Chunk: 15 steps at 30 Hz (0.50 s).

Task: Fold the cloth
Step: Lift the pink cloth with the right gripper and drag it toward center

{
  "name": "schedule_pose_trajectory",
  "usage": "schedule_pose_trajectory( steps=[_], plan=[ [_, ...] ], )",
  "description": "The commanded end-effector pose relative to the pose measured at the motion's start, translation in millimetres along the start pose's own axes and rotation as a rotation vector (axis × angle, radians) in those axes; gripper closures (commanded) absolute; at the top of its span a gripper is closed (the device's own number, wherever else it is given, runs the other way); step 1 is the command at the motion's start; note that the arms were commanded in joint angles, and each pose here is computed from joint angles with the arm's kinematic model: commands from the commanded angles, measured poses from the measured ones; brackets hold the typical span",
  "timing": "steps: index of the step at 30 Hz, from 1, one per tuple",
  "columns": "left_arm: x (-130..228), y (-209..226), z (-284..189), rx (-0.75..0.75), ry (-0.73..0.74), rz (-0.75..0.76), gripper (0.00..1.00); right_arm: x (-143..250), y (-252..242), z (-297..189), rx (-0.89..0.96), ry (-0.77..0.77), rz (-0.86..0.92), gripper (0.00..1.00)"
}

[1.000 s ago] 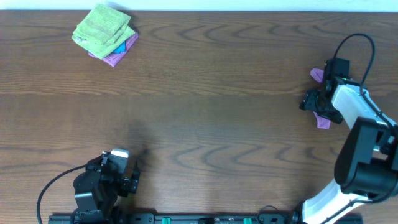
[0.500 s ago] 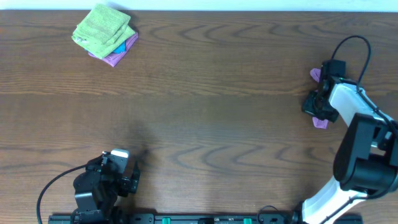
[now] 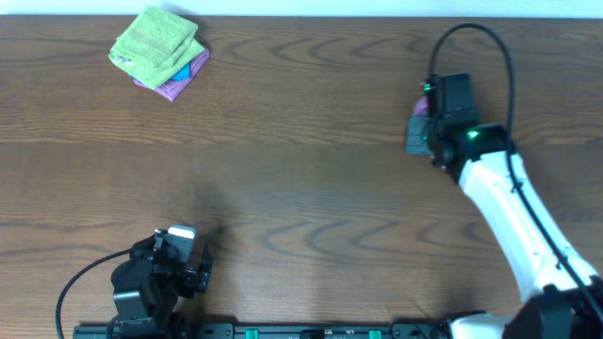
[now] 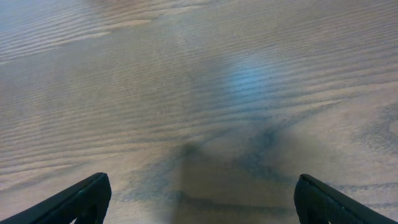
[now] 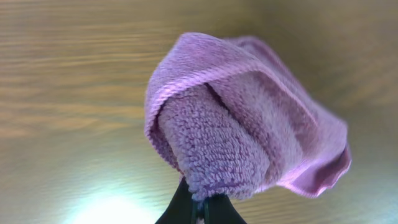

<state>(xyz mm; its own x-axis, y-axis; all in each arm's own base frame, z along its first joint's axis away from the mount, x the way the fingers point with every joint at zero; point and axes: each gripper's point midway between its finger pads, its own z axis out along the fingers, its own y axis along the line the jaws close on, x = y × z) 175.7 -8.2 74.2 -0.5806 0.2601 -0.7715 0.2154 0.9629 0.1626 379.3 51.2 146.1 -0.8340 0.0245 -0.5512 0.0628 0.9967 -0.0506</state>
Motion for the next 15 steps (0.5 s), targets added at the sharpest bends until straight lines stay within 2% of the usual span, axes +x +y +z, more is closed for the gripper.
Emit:
schedule_pose_trajectory(
  steps=[1, 5, 11, 15],
  plan=[
    [19, -5, 7, 0.018, 0.058, -0.002, 0.05, -1, 41, -17, -0.103, -0.031, -0.089, 0.99],
    [19, -5, 7, 0.018, 0.058, -0.002, 0.05, 13, 89, -28, -0.218, -0.023, -0.178, 0.99],
    [19, -5, 7, 0.018, 0.058, -0.002, 0.05, 30, 129, -42, -0.293, -0.018, -0.276, 0.99],
    [19, -5, 7, 0.018, 0.058, -0.002, 0.05, 55, 171, -52, -0.484, 0.041, -0.384, 0.97]
  ],
)
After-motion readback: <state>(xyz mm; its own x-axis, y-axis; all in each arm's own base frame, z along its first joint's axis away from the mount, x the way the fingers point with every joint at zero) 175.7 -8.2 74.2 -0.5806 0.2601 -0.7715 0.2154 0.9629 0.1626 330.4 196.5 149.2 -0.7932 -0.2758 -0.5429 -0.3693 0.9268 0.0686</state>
